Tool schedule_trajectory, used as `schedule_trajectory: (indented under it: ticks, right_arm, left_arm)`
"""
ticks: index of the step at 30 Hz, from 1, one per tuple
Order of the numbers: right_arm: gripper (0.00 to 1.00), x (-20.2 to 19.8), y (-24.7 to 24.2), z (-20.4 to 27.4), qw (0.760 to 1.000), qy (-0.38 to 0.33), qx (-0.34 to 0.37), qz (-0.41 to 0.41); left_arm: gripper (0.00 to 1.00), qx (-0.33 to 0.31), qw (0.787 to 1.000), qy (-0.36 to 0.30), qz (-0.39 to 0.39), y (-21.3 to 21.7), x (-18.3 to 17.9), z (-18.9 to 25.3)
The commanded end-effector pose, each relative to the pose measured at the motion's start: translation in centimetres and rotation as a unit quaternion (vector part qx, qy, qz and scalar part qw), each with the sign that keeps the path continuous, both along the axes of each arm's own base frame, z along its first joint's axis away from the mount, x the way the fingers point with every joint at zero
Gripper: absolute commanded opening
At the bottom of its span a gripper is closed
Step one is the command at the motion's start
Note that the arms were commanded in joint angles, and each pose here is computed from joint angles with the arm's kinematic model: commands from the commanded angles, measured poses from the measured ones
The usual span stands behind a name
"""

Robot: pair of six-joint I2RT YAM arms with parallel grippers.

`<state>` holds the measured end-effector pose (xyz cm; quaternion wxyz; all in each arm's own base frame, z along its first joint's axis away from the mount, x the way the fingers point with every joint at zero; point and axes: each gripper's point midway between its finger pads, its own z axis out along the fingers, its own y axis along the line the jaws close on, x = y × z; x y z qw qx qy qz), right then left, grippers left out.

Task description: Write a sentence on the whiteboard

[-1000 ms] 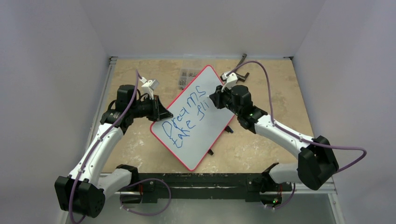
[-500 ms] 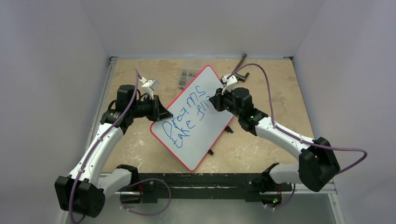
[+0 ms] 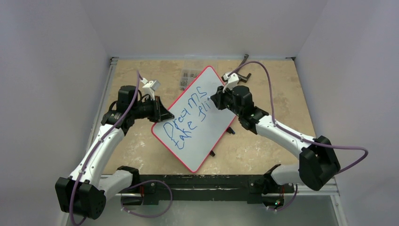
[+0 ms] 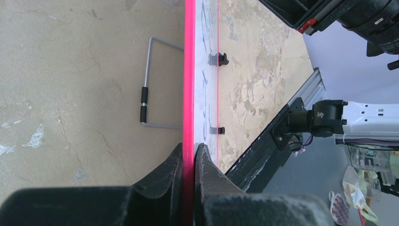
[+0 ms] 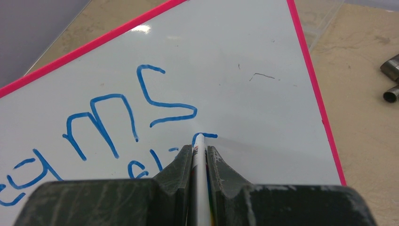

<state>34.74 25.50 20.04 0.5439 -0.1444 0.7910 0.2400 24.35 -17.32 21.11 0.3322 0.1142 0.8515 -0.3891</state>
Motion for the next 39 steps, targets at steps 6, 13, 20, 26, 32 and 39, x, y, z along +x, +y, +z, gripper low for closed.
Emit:
schedule_trajectory:
  ticks: [6, 13, 20, 26, 32, 39]
  right_arm:
    - [0.0, 1.5, 0.6, 1.8, 1.0, -0.012, 0.004, -0.01]
    - [0.0, 1.0, 0.3, 0.7, 1.0, -0.002, -0.002, -0.009]
    - [0.0, 0.1, -0.4, -0.7, 1.0, 0.01, -0.011, -0.01]
    - [0.0, -0.6, -1.0, -2.1, 1.0, 0.021, -0.02, -0.012]
    - [0.0, -1.3, -1.6, -3.1, 0.999, 0.03, -0.025, -0.016]
    - [0.0, -2.1, -2.3, -4.1, 0.998, 0.04, -0.032, -0.021]
  left_arm:
    - [0.0, 0.067, 0.997, -0.04, 0.0, 1.4, 0.9, -1.5]
    - [0.0, 0.066, 0.997, -0.04, 0.0, 1.4, 0.9, -1.5]
    - [0.0, 0.065, 0.997, -0.041, 0.0, 1.4, 0.9, -1.4]
    - [0.0, 0.065, 0.997, -0.041, -0.001, 1.4, 0.9, -1.4]
    - [0.0, 0.064, 0.997, -0.042, -0.001, 1.4, 0.8, -1.4]
    - [0.0, 0.063, 0.997, -0.043, -0.001, 1.4, 0.8, -1.3]
